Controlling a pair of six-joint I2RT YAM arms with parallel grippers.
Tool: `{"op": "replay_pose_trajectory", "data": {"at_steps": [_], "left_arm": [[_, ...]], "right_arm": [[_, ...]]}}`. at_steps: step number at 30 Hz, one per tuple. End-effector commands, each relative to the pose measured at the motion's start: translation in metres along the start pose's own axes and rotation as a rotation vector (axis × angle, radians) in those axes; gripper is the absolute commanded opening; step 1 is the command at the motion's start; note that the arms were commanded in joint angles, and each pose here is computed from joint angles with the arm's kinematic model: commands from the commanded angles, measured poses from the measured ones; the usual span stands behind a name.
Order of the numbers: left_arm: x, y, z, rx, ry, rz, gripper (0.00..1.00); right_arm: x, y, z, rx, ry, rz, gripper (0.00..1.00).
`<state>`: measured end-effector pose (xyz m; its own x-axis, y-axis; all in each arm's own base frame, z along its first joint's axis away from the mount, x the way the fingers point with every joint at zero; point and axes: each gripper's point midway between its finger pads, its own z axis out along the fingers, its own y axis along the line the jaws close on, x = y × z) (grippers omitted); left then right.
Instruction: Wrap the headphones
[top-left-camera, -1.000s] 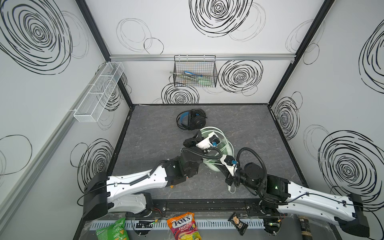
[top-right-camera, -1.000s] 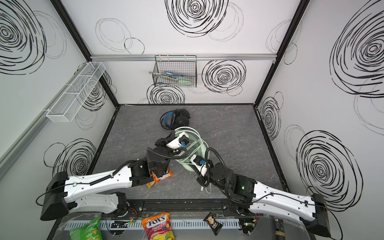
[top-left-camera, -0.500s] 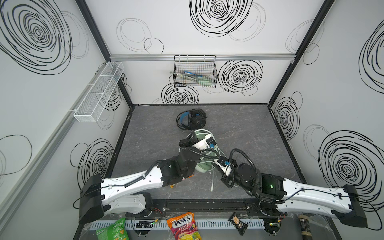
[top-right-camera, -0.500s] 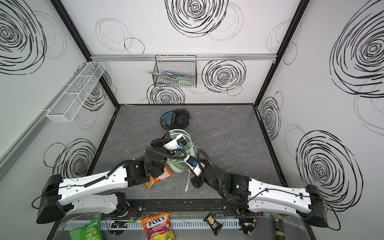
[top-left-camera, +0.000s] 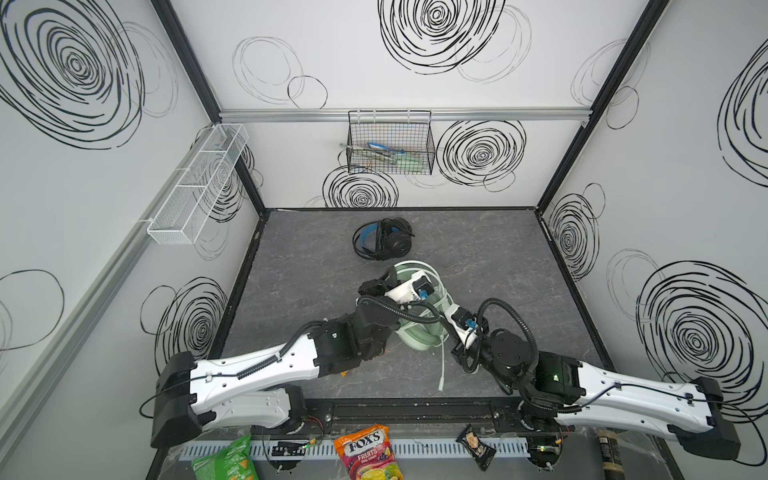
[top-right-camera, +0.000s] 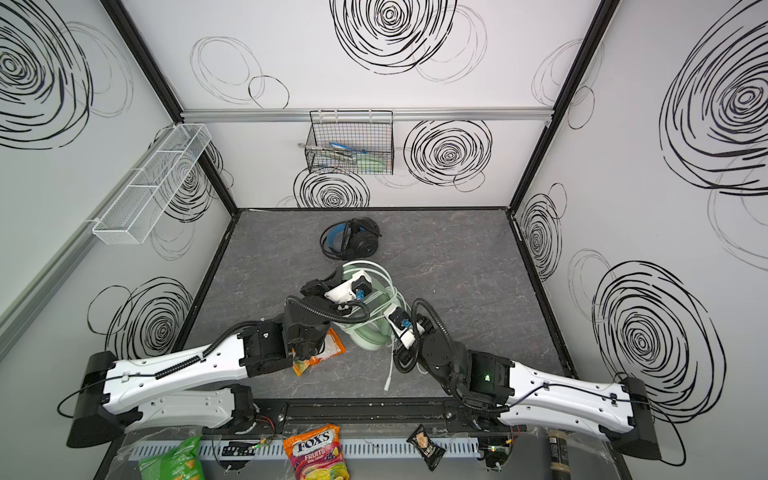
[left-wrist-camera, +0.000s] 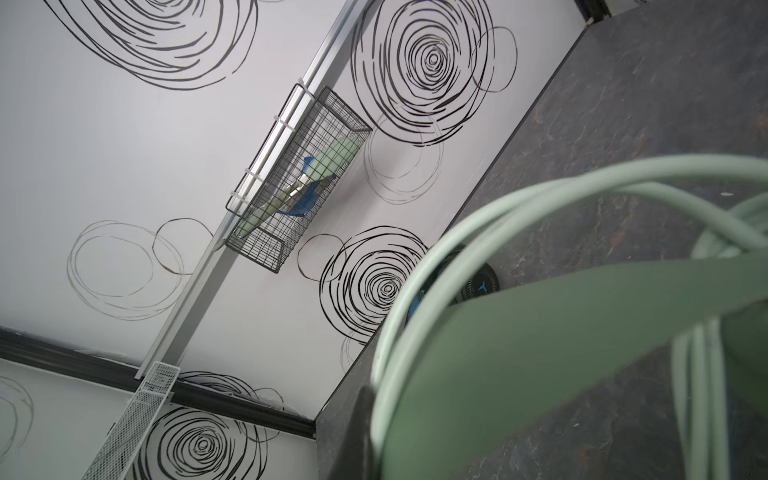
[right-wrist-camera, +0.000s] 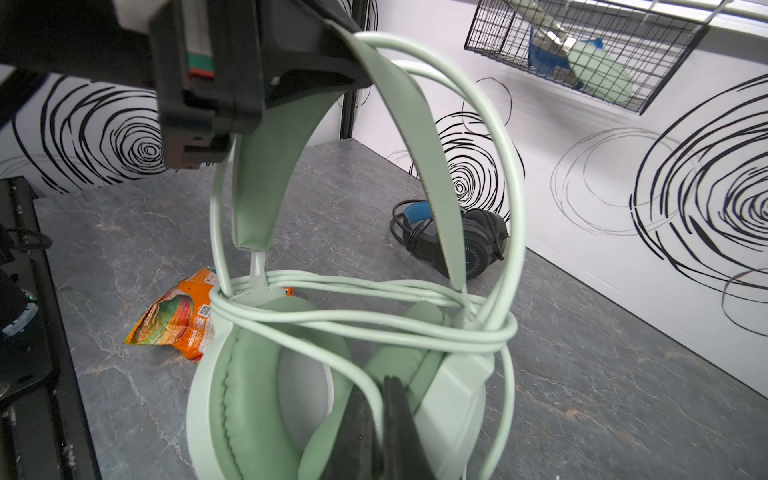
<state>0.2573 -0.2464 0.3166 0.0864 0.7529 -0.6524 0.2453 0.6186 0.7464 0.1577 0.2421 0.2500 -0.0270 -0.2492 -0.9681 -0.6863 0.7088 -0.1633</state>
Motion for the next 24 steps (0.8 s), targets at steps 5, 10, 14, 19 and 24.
{"op": "replay_pose_trajectory", "data": {"at_steps": [5, 10, 14, 19, 24], "left_arm": [[0.012, -0.003, -0.012, 0.089, 0.03, 0.068, 0.0], [0.024, 0.002, -0.003, 0.044, 0.101, 0.081, 0.0], [0.031, 0.007, 0.003, 0.019, 0.138, 0.082, 0.0], [0.031, 0.007, 0.004, 0.03, 0.152, 0.081, 0.0], [0.019, -0.002, -0.004, 0.114, 0.12, 0.057, 0.0]], "right_arm": [[-0.009, -0.034, -0.002, 0.169, -0.023, 0.021, 0.07], [0.003, -0.023, 0.011, 0.195, 0.074, -0.081, 0.05], [0.0, -0.018, 0.013, 0.206, 0.082, -0.11, 0.06], [-0.006, -0.026, 0.007, 0.24, 0.064, -0.115, 0.08], [-0.008, -0.039, 0.001, 0.304, 0.065, -0.12, 0.1]]}}
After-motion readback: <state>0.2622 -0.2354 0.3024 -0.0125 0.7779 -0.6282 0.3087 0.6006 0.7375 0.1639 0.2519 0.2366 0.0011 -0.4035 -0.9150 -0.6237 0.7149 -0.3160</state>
